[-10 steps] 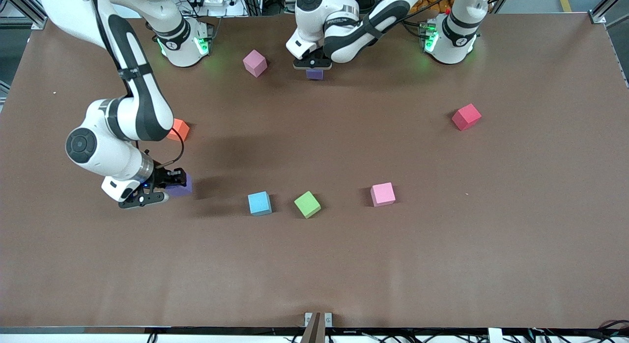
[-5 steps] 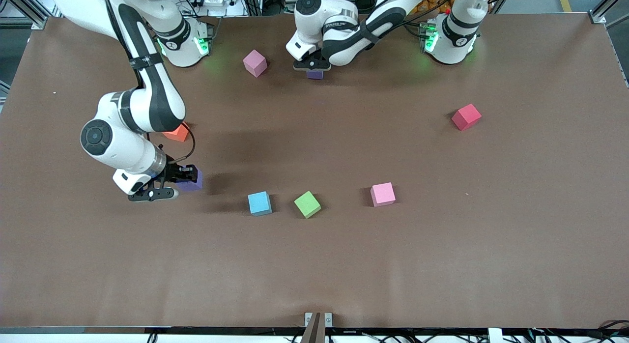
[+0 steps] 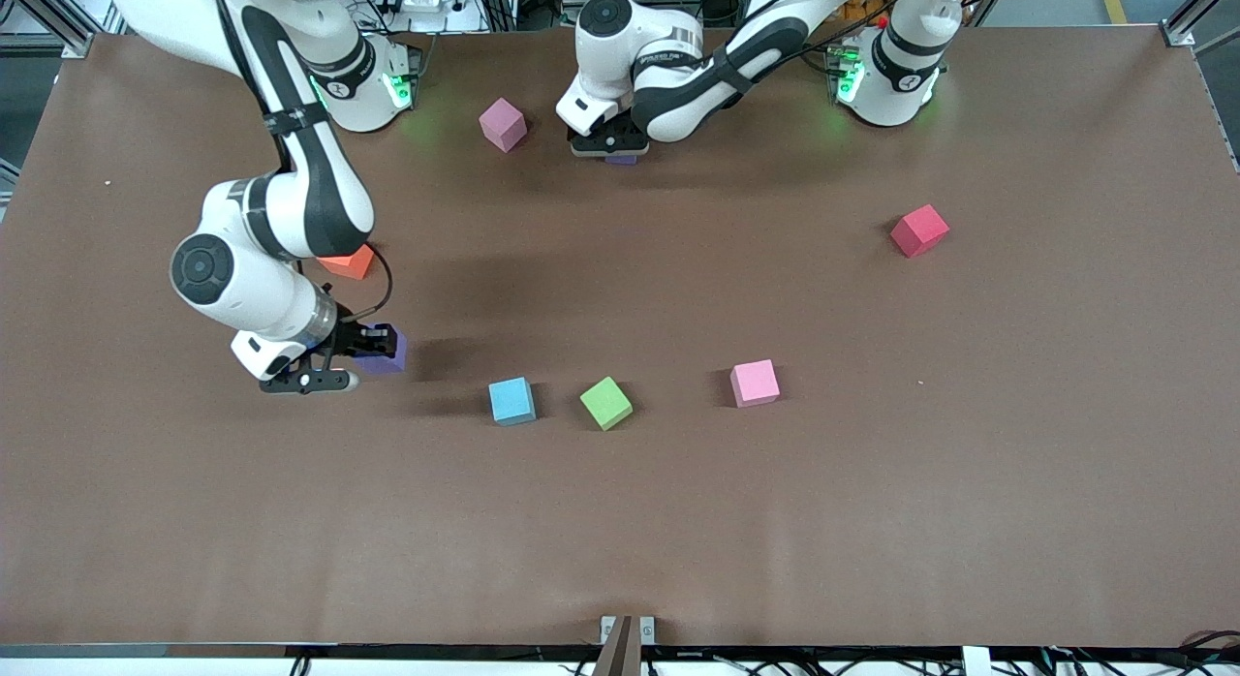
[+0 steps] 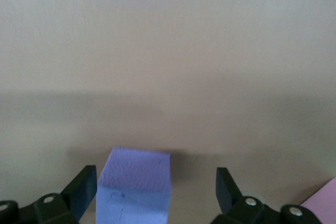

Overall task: Arrange blocks into number 1
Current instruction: 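Carry the purple cube with the right gripper while the left gripper reaches pink, then place the purple cube below the first while the left gripper grasps pink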

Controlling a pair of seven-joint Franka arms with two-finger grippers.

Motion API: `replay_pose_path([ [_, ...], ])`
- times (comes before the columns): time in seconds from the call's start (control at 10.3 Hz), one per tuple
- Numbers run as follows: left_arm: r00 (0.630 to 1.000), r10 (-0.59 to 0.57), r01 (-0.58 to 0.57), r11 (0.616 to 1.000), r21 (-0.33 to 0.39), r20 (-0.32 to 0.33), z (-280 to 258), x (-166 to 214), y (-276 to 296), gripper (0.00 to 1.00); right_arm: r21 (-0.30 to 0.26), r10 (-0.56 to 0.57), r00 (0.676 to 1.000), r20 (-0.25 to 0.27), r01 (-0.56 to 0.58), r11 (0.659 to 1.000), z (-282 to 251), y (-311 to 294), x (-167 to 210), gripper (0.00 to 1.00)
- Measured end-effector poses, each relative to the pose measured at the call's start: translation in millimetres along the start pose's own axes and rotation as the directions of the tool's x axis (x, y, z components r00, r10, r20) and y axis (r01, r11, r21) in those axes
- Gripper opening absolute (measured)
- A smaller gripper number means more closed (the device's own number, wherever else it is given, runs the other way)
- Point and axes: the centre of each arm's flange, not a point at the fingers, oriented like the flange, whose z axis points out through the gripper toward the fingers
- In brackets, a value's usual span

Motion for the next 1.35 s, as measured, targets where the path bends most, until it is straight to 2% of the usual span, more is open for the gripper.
replay_pose_path([
  [0.39, 0.981, -0.089, 0.096, 0.995, 0.033, -0.170, -74.1, 58.4, -23.4, 1.00, -0.011, 0.060, 0.998, 0.015, -0.060, 0.998, 13.5, -66.3, -26.3, 0.53],
  [0.48, 0.980, -0.079, 0.090, 0.995, 0.051, -0.185, -89.5, 87.1, -40.7, 1.00, -0.010, 0.055, 0.998, 0.011, -0.055, 0.998, 15.5, -71.1, -31.3, 0.53],
  [0.68, 0.983, -0.055, 0.066, 0.996, 0.061, -0.172, -118.4, 167.6, -95.0, 1.00, -0.003, 0.060, 0.998, -0.007, -0.060, 0.998, 25.3, -86.5, -53.3, 0.53],
  [0.87, 0.984, -0.059, 0.072, 0.995, 0.072, -0.168, -131.2, 244.8, -163.5, 1.00, 0.016, 0.068, 0.998, 0.008, -0.068, 0.998, 34.4, -146.5, -101.7, 0.53],
  [1.16, 0.981, -0.111, 0.124, 0.990, 0.074, -0.157, -130.9, 324.4, -241.6, 1.00, 0.035, 0.035, 0.999, 0.041, -0.036, 0.999, 36.8, -255.6, -195.4, 0.53],
  [1.35, 0.982, -0.137, 0.145, 0.988, 0.051, -0.129, -119.9, 365.7, -268.9, 1.00, 0.028, 0.005, 0.998, 0.058, -0.007, 1.000, 44.3, -284.3, -233.0, 0.53],
])
